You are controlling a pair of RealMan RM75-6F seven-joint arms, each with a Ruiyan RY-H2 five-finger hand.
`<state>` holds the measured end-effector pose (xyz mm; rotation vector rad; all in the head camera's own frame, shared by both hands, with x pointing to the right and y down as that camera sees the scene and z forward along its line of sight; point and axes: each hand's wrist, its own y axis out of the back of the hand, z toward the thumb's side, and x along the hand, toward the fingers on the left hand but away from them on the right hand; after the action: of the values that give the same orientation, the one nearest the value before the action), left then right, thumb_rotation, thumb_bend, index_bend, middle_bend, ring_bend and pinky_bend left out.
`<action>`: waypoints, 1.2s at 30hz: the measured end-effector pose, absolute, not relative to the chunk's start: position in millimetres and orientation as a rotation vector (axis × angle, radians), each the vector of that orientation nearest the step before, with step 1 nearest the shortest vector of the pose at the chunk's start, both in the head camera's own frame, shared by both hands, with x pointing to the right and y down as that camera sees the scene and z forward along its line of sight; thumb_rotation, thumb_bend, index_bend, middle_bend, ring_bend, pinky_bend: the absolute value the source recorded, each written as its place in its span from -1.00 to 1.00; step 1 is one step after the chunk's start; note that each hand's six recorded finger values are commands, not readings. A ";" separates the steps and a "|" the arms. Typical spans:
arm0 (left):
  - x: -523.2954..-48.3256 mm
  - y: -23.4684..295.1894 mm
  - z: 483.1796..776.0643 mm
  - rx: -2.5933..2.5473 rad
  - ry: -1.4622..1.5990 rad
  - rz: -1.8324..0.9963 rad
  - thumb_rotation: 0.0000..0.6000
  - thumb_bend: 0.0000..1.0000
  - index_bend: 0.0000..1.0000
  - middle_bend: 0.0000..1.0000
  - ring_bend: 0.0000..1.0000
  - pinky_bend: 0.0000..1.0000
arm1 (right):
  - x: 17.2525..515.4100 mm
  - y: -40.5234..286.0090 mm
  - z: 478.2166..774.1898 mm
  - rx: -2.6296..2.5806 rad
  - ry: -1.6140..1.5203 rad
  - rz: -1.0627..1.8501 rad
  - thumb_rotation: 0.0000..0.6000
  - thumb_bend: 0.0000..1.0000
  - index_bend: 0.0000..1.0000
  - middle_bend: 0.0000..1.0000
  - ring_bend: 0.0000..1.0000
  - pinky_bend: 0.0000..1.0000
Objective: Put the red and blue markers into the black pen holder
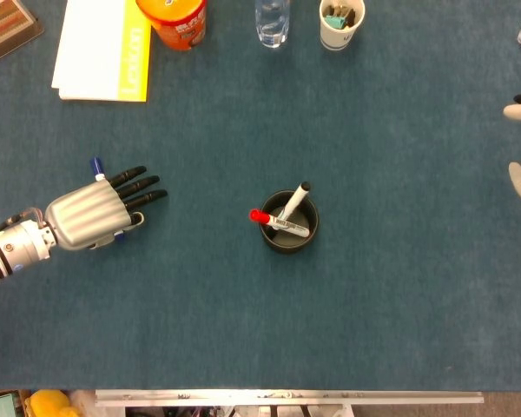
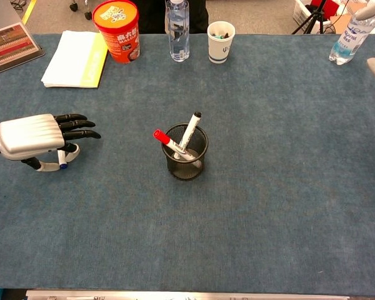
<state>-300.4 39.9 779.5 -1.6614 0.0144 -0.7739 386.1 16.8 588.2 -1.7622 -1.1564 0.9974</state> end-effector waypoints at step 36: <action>-293.2 36.5 783.2 -1.669 0.017 -0.807 1.00 -0.46 0.11 -0.79 -1.00 -0.84 | 395.2 18.6 580.0 -1.741 -1.184 0.988 1.00 -0.28 -0.44 -0.53 -0.90 -1.00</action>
<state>-293.2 36.5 783.2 -1.6689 0.0171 -0.8068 395.2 18.6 580.0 -1.7407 -1.1843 0.9882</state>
